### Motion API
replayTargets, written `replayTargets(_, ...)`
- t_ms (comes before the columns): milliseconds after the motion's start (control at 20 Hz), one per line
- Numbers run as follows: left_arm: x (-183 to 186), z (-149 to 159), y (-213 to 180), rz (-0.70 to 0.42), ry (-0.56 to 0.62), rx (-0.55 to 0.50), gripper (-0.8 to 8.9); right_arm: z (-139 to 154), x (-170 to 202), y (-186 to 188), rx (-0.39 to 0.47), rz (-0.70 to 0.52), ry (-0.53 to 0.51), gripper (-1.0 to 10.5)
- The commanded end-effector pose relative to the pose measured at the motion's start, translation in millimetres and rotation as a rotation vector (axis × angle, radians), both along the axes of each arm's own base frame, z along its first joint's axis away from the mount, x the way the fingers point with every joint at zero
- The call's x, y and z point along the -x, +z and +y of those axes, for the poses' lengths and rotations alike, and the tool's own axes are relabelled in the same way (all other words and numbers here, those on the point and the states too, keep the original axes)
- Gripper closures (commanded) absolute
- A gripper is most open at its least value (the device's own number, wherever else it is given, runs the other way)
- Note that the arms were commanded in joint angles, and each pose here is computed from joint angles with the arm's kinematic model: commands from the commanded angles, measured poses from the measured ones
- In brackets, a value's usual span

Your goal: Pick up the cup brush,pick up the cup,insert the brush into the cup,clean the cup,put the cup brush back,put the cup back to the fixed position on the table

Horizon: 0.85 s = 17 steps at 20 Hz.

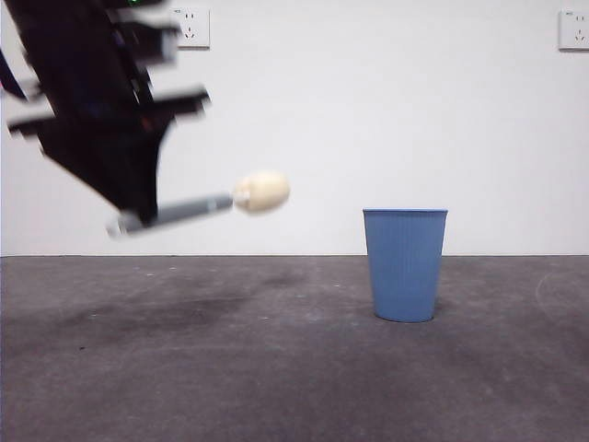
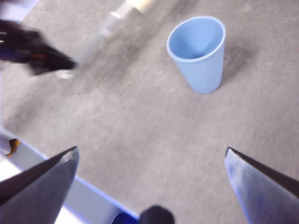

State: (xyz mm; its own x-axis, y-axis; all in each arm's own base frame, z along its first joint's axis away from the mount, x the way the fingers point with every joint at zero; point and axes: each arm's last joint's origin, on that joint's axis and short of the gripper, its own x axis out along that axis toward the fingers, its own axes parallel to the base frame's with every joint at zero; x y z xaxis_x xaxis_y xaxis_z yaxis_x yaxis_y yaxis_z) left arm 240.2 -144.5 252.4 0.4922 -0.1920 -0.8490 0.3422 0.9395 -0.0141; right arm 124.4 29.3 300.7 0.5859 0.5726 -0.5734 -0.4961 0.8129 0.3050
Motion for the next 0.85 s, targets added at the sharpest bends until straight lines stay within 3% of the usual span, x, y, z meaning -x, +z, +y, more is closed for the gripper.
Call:
replayTargets(50,17,11,24,-0.061,-0.023,0.024,8.22,7,-18,-9,-0.007,0.025,0.019,3.5)
replayTargets(350,66,40,69,-0.169,-0.041,0.103,8.22,44,-55,-71,0.074,0.028,0.033,3.5)
replayTargets(600,83,51,76,-0.166,-0.041,0.102,8.22,64,-69,-99,0.136,-0.057,-0.027,3.5)
replayTargets(850,88,54,75,-0.143,-0.050,0.080,8.22,72,-89,-120,0.139,-0.129,-0.070,3.5)
